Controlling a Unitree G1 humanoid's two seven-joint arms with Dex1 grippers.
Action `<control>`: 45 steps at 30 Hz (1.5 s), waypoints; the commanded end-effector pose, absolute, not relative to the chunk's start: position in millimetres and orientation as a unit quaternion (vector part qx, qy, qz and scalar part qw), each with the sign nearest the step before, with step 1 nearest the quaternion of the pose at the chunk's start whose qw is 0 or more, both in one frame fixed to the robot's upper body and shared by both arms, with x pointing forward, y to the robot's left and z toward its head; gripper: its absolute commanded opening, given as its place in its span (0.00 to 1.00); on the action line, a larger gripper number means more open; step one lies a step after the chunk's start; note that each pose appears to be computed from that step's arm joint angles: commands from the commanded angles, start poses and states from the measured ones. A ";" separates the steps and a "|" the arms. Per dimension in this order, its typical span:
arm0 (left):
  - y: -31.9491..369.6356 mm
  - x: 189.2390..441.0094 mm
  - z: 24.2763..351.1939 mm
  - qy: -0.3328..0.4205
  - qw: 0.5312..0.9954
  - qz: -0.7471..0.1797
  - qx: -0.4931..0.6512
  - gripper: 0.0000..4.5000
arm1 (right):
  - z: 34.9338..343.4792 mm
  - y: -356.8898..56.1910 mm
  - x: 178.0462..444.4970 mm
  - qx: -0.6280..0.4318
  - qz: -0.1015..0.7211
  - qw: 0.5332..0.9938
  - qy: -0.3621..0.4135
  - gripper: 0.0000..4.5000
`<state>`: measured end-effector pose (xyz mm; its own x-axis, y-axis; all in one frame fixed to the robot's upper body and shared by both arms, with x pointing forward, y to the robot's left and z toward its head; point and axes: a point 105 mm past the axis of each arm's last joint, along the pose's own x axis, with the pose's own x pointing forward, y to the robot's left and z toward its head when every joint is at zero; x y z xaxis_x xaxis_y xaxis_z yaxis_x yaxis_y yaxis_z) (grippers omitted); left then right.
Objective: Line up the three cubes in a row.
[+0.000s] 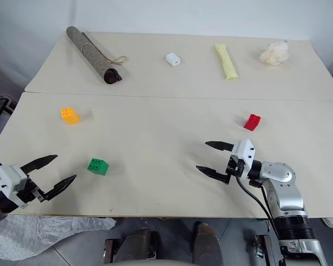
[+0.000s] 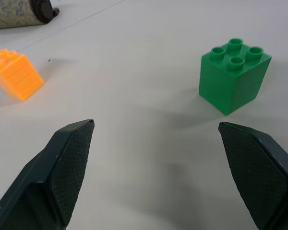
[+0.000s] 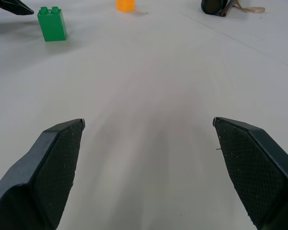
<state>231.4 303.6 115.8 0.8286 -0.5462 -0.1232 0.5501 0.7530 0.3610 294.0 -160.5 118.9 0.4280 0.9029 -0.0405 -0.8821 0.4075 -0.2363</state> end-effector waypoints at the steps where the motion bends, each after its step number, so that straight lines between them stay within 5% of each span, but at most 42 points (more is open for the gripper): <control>1: 305.8 228.3 125.5 -0.005 0.936 -0.287 0.202 0.97 | 126.7 -159.1 291.7 -0.116 0.536 0.833 -0.069 1.00; 6: 306.7 233.2 151.6 -0.030 0.952 -0.280 0.117 0.97 | 144.9 -176.0 288.5 -0.095 0.484 0.864 -0.099 1.00; 11: 259.2 254.2 194.7 -0.105 0.926 -0.346 0.104 0.97 | 166.2 -237.6 266.0 -0.093 0.338 0.930 -0.110 1.00; 19: 181.4 276.4 171.2 -0.063 0.835 -0.535 0.110 0.97 | 129.0 -359.3 216.0 -0.080 0.026 0.995 -0.054 1.00; 26: 170.8 286.8 175.1 -0.079 0.818 -0.559 0.111 0.97 | 146.4 -336.5 246.5 -0.097 0.005 0.992 -0.079 1.00; 35: 171.7 285.5 168.9 -0.070 0.822 -0.553 0.118 0.97 | 184.2 -290.4 324.9 0.000 -0.023 0.999 0.031 1.00; 45: 166.8 282.7 170.4 -0.076 0.824 -0.547 0.127 0.97 | 181.8 -270.1 370.6 0.007 -0.083 0.994 0.068 1.00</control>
<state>286.9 170.2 162.7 0.4005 -0.9160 -0.0243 0.8886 0.3817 0.2544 369.1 -266.5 175.3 0.9778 -0.1292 -0.1649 0.1342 0.9908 0.0199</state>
